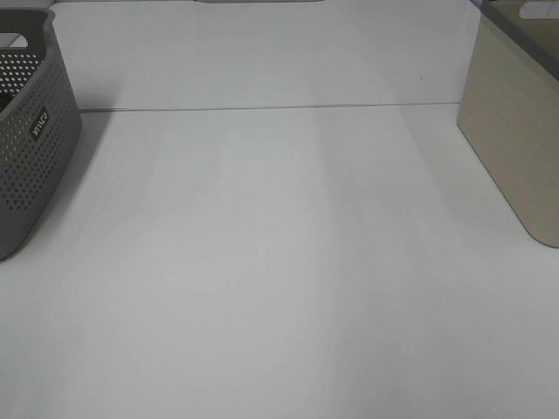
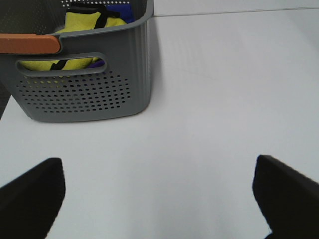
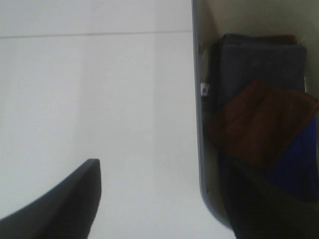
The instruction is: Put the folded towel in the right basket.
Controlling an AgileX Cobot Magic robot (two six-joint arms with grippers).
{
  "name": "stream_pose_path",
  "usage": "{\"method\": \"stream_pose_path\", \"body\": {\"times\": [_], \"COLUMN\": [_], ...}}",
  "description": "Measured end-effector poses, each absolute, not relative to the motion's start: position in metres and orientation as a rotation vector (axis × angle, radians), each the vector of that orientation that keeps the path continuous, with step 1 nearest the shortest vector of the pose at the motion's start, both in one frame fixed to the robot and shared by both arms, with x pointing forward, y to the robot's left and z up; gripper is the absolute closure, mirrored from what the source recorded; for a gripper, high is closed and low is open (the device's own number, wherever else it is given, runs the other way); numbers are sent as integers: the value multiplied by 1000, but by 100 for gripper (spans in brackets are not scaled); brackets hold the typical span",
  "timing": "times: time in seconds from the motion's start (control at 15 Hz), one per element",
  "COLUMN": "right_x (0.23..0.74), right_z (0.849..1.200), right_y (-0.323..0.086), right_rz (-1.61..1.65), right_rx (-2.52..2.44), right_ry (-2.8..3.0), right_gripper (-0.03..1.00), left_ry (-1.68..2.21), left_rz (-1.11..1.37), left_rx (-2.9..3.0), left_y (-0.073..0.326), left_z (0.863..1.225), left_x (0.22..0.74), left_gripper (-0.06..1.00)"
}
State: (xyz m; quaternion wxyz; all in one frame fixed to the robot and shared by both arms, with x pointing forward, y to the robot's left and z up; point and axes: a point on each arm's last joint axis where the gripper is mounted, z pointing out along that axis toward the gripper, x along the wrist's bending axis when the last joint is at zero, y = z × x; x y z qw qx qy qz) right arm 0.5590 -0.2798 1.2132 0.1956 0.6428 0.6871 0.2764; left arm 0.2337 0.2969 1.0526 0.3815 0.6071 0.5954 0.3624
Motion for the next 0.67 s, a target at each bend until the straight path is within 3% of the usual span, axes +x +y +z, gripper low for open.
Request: {"method": "stream_pose_path", "body": {"times": [0.33, 0.4, 0.67], "right_x": [484, 449, 373], "right_z": [1159, 1129, 1078], "right_y": [-282, -283, -287], "right_rz": [619, 547, 460], "right_rx": [1927, 1978, 2006], "right_ry": [2038, 2082, 2116], "right_gripper": [32, 32, 32], "left_ry": [1519, 1519, 1519], "left_rz": [925, 925, 925], "left_rx": [1549, 1549, 1549], "left_y": [297, 297, 297], "left_z": [1053, 1053, 1053], "left_x": [234, 234, 234], "left_gripper": [-3, -3, -3]}}
